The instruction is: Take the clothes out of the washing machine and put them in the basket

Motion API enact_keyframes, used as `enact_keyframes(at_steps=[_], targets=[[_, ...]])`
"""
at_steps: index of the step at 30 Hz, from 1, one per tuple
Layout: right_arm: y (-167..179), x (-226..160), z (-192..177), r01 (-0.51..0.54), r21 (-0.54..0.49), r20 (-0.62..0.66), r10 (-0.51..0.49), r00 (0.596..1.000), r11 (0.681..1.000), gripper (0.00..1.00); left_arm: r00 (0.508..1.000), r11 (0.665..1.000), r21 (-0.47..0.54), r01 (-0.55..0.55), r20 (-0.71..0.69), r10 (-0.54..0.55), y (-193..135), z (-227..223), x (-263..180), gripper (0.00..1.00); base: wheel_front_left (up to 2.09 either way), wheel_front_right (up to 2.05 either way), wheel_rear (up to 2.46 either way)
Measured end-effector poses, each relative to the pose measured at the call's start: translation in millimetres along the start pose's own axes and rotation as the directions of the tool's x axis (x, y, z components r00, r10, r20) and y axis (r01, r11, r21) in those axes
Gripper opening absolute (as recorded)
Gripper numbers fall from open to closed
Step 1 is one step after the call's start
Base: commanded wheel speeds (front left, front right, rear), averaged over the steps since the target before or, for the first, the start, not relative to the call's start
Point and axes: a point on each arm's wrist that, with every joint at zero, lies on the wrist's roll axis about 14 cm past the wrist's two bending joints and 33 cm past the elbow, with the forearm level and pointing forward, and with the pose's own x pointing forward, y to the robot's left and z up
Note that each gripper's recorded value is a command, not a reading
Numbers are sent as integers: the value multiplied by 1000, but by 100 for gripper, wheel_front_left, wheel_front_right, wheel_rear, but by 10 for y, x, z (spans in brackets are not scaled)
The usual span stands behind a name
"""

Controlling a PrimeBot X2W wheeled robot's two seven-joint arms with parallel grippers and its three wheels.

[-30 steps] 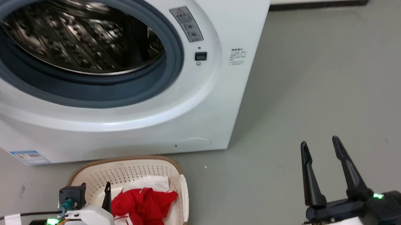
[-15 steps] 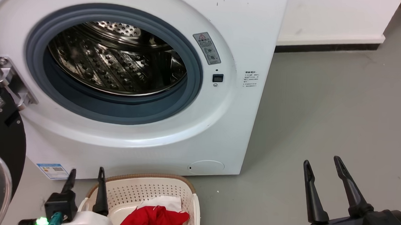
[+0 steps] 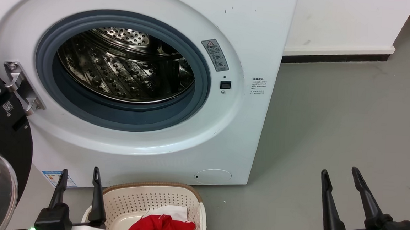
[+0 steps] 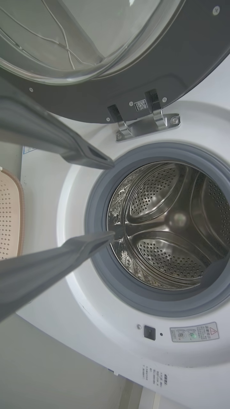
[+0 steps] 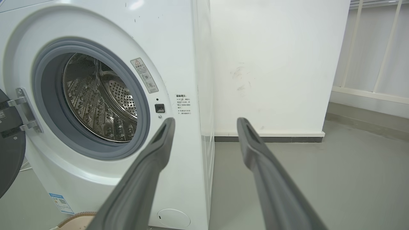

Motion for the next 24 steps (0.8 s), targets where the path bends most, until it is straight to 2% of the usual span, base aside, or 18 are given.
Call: enact_keyframes(at_steps=[20,21,24], targets=[[-48,-50,-55,20,20,-19,-20,1000,1000,100,999,1000,-7,2,-34,-2,0,-101,-58,100,0,0,0],[-47,-53,-71,20,21,-23,-20,1000,1000,0,999,1000,-7,1,-41,-2,0,-121,-62,0,0,0,0],[-48,-90,-170,24,25,-57,-22,998,999,0,997,1000,-7,-1,-81,0,0,-236,-103,0,0,0,0]])
